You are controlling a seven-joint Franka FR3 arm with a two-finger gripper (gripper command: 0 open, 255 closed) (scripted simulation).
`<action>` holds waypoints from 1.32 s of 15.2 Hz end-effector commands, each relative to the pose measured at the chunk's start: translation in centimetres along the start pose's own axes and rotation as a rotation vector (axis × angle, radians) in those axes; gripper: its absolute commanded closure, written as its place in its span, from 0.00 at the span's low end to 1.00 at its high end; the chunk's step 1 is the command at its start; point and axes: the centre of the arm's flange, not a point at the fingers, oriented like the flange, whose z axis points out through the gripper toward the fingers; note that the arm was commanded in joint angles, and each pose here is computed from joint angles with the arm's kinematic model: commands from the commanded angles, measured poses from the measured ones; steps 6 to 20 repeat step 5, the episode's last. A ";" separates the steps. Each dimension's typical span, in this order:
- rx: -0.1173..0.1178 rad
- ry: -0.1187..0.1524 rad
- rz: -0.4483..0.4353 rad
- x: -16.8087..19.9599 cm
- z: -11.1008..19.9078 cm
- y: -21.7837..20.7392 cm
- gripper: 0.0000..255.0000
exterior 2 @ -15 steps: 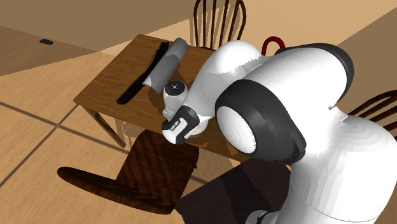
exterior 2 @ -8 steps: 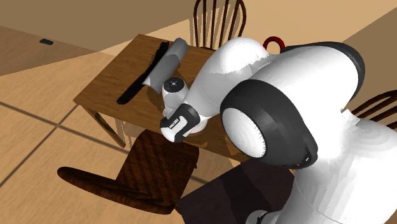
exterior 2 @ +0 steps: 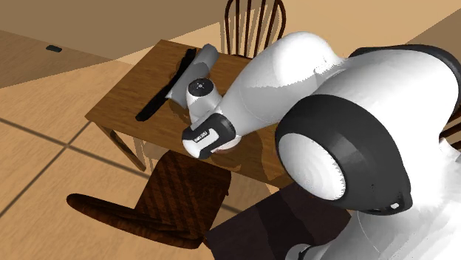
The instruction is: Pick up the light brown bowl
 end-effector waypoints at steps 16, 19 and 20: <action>0.000 0.001 0.000 0.4 -2.3 -0.1 1.00; 0.000 0.001 0.000 0.4 -2.3 -0.1 1.00; 0.000 0.001 0.000 0.4 -2.3 -0.1 1.00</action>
